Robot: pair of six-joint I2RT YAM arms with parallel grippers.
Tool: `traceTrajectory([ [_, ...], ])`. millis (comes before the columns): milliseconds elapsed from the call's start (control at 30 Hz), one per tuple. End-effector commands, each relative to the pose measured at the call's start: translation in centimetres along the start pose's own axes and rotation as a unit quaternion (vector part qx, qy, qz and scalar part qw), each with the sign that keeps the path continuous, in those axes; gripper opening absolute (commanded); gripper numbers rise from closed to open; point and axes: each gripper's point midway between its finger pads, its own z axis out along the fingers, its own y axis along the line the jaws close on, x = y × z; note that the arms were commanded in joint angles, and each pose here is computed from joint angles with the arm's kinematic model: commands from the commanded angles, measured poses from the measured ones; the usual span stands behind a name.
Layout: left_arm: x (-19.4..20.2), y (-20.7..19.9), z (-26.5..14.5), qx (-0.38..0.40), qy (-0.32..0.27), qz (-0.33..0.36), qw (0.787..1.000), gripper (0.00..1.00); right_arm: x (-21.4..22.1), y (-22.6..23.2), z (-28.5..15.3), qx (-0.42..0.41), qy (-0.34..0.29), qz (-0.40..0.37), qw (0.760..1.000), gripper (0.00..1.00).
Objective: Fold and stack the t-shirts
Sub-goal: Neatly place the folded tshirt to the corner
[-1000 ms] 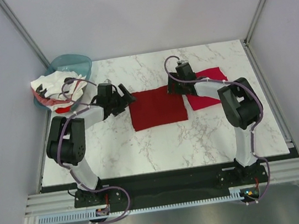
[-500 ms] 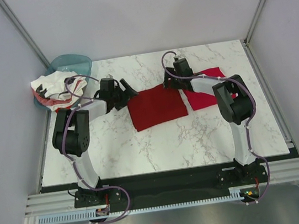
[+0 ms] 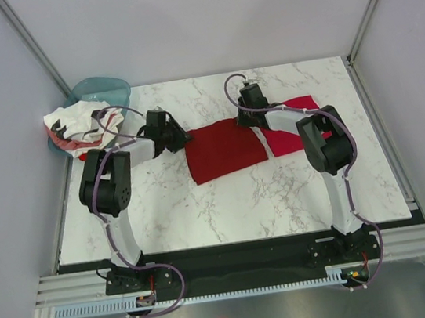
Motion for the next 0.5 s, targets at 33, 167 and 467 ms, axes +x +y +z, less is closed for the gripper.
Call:
traceTrajectory([
  [33,2.2,1.8,0.9,-0.034,0.038,0.009,0.999,0.38,4.6,-0.8,0.5,0.040,0.060,-0.021,0.997,0.21],
  [167,1.3,1.4,0.6,-0.032,0.024,0.026,0.999,0.32,3.7,0.1,-0.4,0.024,0.044,-0.021,0.998,0.04],
  [467,1.0,2.7,-0.5,-0.078,0.008,0.023,0.997,0.71,2.9,0.0,-1.6,0.027,0.027,-0.014,0.999,0.00],
])
